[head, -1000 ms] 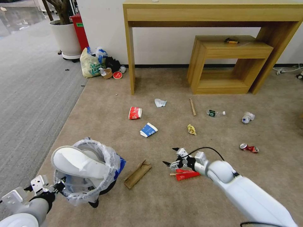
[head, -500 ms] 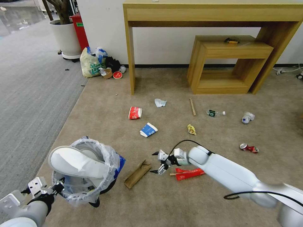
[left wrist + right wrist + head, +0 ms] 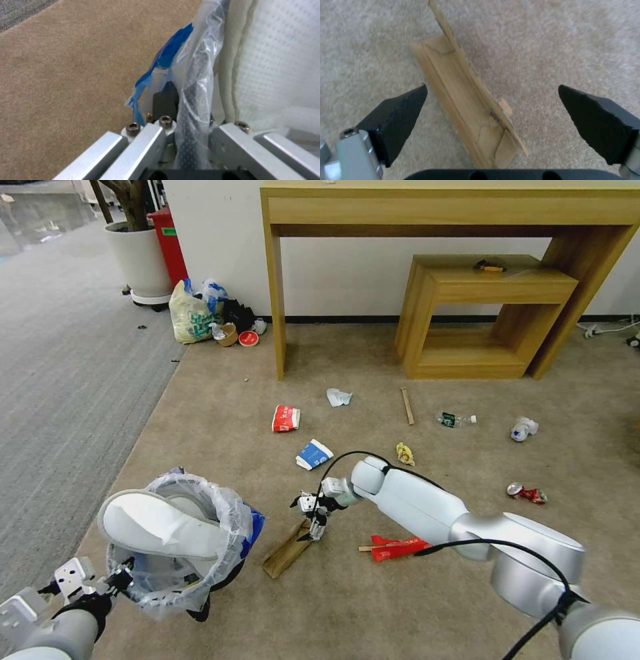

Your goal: Pick up the trash bin and place the garbage on the floor into it.

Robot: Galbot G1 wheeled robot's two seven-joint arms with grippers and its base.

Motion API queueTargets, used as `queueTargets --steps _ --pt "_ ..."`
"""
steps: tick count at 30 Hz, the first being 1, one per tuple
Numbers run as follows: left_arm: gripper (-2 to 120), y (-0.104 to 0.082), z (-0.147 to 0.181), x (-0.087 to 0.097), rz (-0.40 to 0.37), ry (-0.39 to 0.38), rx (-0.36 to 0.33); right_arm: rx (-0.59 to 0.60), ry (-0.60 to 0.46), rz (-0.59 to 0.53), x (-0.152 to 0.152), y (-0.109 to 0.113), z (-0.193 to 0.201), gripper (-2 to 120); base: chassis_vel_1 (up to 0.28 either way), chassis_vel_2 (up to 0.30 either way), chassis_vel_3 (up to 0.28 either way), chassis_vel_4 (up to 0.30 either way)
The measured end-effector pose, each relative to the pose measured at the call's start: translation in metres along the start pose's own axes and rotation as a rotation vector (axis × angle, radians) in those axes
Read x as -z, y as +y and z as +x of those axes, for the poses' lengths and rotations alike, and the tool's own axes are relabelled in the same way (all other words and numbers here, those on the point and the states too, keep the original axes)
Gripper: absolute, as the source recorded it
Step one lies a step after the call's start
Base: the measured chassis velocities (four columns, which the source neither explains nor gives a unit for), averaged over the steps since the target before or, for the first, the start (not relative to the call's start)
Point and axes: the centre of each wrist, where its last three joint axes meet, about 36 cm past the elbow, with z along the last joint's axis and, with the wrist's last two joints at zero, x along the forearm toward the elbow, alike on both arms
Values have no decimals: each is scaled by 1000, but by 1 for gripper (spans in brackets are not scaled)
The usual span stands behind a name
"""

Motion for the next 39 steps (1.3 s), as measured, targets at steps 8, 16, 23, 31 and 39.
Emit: queueTargets --steps 8,16,23,31,39 --pt "0 -2 -2 -2 3 -3 -1 83 67 -12 13 -13 -10 100 0 0 0 0" --pt "0 0 -6 -3 9 0 5 88 99 -20 19 -11 -33 100 0 0 0 0" --pt "0 1 -6 -3 8 -2 6 61 123 -41 18 -5 -50 99 0 0 0 0" --pt "0 3 -7 -3 7 -2 8 26 138 -75 14 0 -61 80 0 0 0 0" --pt "0 1 -9 -3 12 -3 1 6 151 -110 3 9 -66 57 0 0 0 0"
